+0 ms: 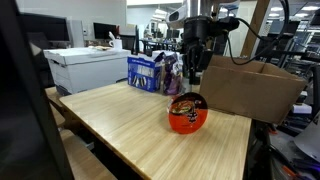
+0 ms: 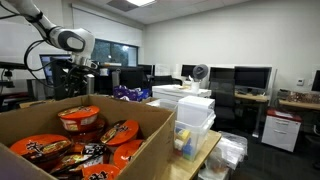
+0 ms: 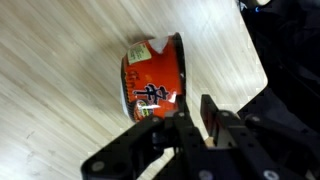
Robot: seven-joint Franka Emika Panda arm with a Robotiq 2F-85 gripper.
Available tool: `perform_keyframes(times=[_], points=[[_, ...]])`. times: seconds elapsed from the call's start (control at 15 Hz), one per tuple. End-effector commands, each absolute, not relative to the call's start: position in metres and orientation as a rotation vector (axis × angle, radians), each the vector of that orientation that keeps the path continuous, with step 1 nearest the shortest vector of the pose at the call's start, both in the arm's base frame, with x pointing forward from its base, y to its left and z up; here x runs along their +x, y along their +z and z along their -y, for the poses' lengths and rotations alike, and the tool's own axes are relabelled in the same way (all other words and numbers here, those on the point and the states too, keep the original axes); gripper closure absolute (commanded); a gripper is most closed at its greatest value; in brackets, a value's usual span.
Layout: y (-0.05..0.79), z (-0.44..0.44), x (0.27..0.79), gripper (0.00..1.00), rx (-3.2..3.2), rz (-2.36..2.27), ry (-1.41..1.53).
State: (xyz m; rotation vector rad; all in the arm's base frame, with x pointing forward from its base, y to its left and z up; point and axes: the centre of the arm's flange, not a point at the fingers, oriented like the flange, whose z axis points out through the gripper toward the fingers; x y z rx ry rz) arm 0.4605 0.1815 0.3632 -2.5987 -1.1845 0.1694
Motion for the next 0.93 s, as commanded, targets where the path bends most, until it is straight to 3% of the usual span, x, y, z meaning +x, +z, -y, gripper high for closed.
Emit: perform_keyframes(times=[0.0, 0.87], points=[[0.358, -0.179, 0.466, 1.0, -2.531, 1.21, 0.213], [0.339, -0.182, 0.475, 0.99, -2.403, 1.233, 0.291]])
